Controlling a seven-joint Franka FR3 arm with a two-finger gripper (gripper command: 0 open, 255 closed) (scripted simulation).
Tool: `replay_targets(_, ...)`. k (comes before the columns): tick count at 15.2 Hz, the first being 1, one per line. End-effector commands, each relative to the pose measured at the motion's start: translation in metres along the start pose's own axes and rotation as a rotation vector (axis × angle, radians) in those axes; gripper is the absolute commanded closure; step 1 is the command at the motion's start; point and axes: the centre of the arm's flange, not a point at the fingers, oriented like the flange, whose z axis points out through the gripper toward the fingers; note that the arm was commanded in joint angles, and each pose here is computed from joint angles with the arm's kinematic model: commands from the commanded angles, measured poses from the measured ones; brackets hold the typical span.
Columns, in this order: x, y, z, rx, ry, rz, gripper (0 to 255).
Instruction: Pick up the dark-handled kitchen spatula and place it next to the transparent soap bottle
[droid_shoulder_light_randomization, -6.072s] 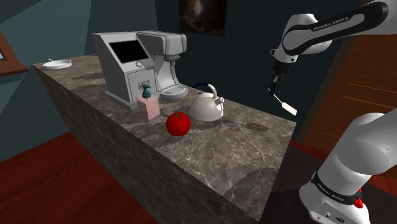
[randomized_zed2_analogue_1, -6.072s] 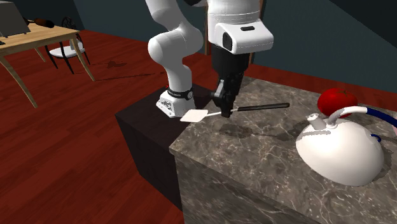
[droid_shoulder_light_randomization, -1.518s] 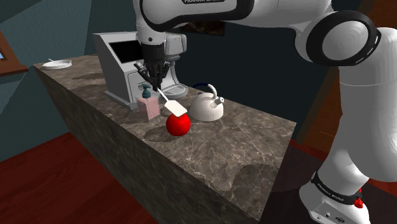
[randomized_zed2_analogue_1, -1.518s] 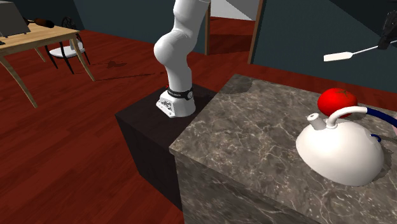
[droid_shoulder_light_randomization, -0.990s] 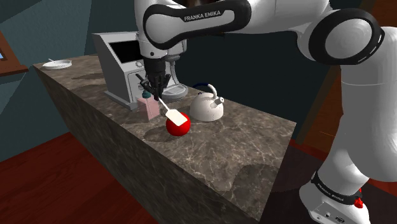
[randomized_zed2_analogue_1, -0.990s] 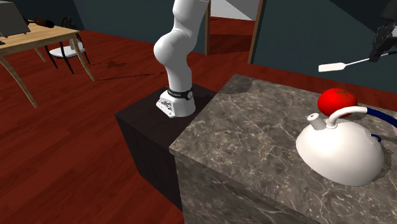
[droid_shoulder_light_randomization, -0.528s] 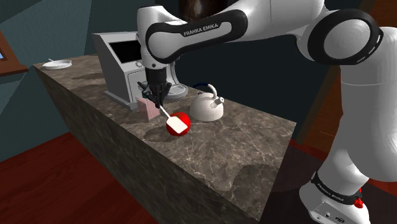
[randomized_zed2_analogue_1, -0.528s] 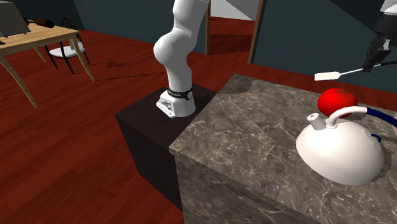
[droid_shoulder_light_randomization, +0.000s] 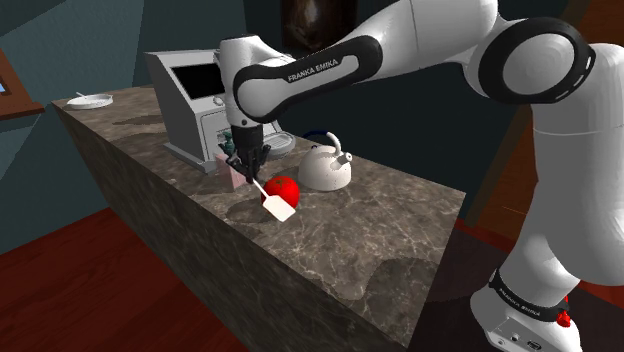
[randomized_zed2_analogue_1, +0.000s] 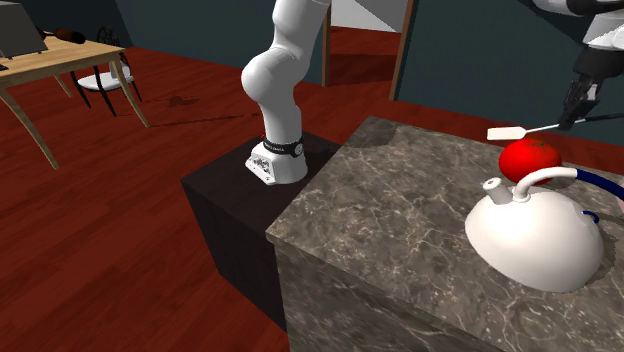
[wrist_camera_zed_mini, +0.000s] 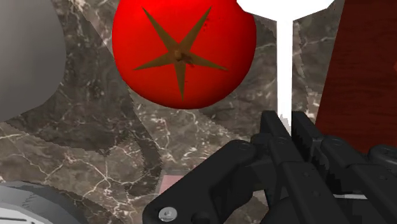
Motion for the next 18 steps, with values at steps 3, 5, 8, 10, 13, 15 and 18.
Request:
replay_targets(3, -0.002, 0.000, 0.021, 0.000, 0.000, 0.000, 255)
replay_targets(5, -0.002, 0.000, 0.031, 0.000, 0.000, 0.000, 255)
replay_targets(8, -0.004, 0.000, 0.047, 0.000, 0.000, 0.000, 255)
replay_targets(10, -0.004, 0.000, 0.058, 0.000, 0.000, 0.000, 255)
replay_targets(13, -0.005, 0.000, 0.073, 0.000, 0.000, 0.000, 255)
replay_targets(15, -0.006, 0.000, 0.084, 0.000, 0.000, 0.000, 255)
replay_targets(18, -0.007, 0.000, 0.100, 0.000, 0.000, 0.000, 255)
